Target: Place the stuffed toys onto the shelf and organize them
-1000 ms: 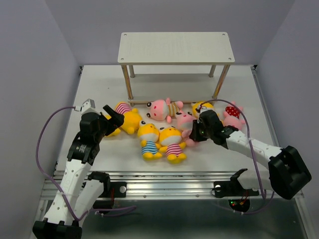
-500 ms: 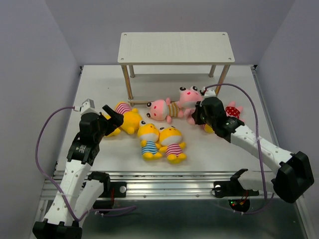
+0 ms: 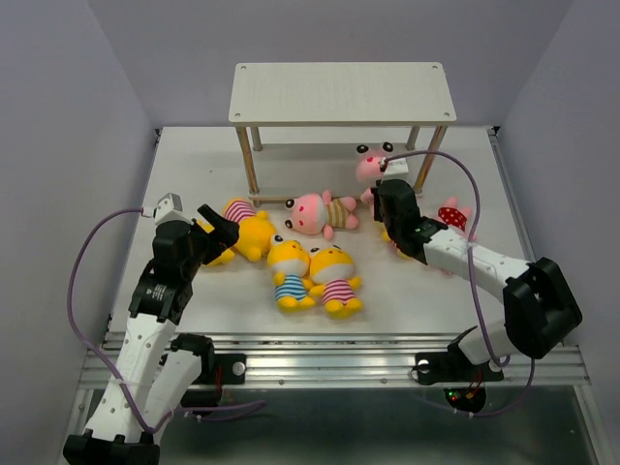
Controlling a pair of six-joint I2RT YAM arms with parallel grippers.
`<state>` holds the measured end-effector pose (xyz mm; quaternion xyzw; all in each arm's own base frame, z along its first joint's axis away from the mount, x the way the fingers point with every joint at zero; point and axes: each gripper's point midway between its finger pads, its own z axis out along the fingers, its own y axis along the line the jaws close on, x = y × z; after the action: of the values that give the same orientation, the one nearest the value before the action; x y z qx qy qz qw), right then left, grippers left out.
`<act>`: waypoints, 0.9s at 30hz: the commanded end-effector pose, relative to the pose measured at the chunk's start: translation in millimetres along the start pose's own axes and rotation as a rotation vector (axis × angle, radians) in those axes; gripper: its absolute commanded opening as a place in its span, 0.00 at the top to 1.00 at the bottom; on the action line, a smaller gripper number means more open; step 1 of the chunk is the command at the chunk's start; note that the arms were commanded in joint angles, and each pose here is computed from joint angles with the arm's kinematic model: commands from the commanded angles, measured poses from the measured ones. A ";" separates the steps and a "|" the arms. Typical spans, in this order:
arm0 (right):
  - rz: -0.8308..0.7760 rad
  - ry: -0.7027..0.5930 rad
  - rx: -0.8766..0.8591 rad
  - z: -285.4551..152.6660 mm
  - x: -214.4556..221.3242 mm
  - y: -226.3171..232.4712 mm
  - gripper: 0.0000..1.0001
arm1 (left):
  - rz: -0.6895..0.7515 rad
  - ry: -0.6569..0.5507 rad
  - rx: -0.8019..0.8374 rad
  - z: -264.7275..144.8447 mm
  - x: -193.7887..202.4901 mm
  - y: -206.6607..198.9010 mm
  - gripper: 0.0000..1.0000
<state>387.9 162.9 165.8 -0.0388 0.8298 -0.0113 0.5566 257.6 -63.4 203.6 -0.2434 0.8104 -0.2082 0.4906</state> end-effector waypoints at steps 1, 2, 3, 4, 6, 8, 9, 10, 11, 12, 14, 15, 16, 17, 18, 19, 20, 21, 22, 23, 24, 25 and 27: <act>0.028 -0.136 0.062 11.3 -33.3 -2.2 0.89 | 0.013 -0.018 -0.002 0.4 -2.7 1.8 0.01; 0.022 -0.138 0.088 13.9 -33.0 -5.3 0.89 | 0.016 -0.017 -0.001 0.1 -2.6 1.4 0.01; -0.001 -0.125 0.094 20.0 -26.9 -4.0 0.88 | 0.015 -0.014 -0.004 0.3 -1.9 2.2 0.01; 0.000 -0.127 0.106 24.0 -28.7 -7.2 0.89 | 0.015 -0.016 -0.004 0.1 -2.3 2.2 0.01; -0.009 -0.132 0.103 32.3 -27.1 -6.2 0.89 | 0.015 -0.017 -0.003 -0.8 -2.7 2.0 0.01; -0.016 -0.145 0.107 36.4 -28.4 -5.1 0.88 | 0.016 -0.022 -0.003 -1.3 -3.4 1.9 0.01; -0.025 -0.151 0.122 40.5 -28.9 -9.1 0.87 | 0.013 -0.026 -0.004 -1.6 -4.1 2.2 0.01; -0.026 -0.154 0.125 41.8 -29.4 -9.0 0.87 | 0.013 -0.027 -0.005 -1.9 -4.2 2.5 0.01; -0.022 -0.159 0.130 43.3 -31.5 -8.8 0.86 | 0.012 -0.026 -0.004 -1.9 -4.0 2.2 0.01; -0.017 -0.160 0.151 46.3 -32.1 -14.9 0.84 | 0.009 -0.027 0.000 -2.3 -3.9 1.7 0.01; -0.015 -0.160 0.158 52.0 -30.5 -16.9 0.83 | 0.008 -0.032 -0.002 -2.3 -5.3 1.7 0.01; -0.011 -0.159 0.165 54.8 -31.2 -19.8 0.82 | 0.008 -0.032 -0.004 -1.7 -5.1 2.2 0.01; -0.010 -0.155 0.166 57.5 -29.3 -18.6 0.82 | 0.010 -0.032 -0.006 -1.7 -5.3 2.5 0.01; -0.005 -0.152 0.179 60.1 -29.0 -23.3 0.82 | 0.010 -0.031 -0.007 -1.3 -5.4 2.4 0.01; 0.003 -0.156 0.189 60.9 -30.8 -24.2 0.81 | 0.011 -0.026 -0.010 -0.3 -3.9 3.0 0.01; 0.008 -0.156 0.190 61.6 -31.0 -23.9 0.81 | 0.010 -0.025 -0.012 0.1 -4.0 3.5 0.01; 0.012 -0.154 0.196 63.9 -30.7 -28.2 0.80 | 0.011 -0.022 -0.011 0.3 -3.3 3.2 0.01; 0.016 -0.151 0.188 65.6 -29.7 -26.1 0.77 | 0.011 -0.022 -0.013 0.9 -3.4 3.5 0.01; 0.020 -0.150 0.193 67.7 -30.1 -29.9 0.76 | 0.011 -0.020 -0.013 1.3 -3.2 3.1 0.01; 0.018 -0.146 0.194 69.0 -28.8 -29.5 0.75 | 0.011 -0.019 -0.012 1.5 -2.8 3.1 0.01; 0.019 -0.147 0.206 69.7 -28.8 -31.1 0.71 | 0.009 -0.020 -0.015 1.8 -3.0 3.7 0.01; 0.018 -0.143 0.215 71.7 -26.7 -31.8 0.69 | 0.010 -0.016 -0.016 2.4 -2.3 3.8 0.01; 0.018 -0.135 0.242 74.1 -23.7 -38.4 0.61 | 0.010 -0.014 -0.016 2.3 -1.9 3.9 0.01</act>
<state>449.9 137.6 138.2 -0.0098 0.8096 -0.0941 0.5792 257.4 -61.3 201.1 -0.2470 0.8121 -0.2016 0.4887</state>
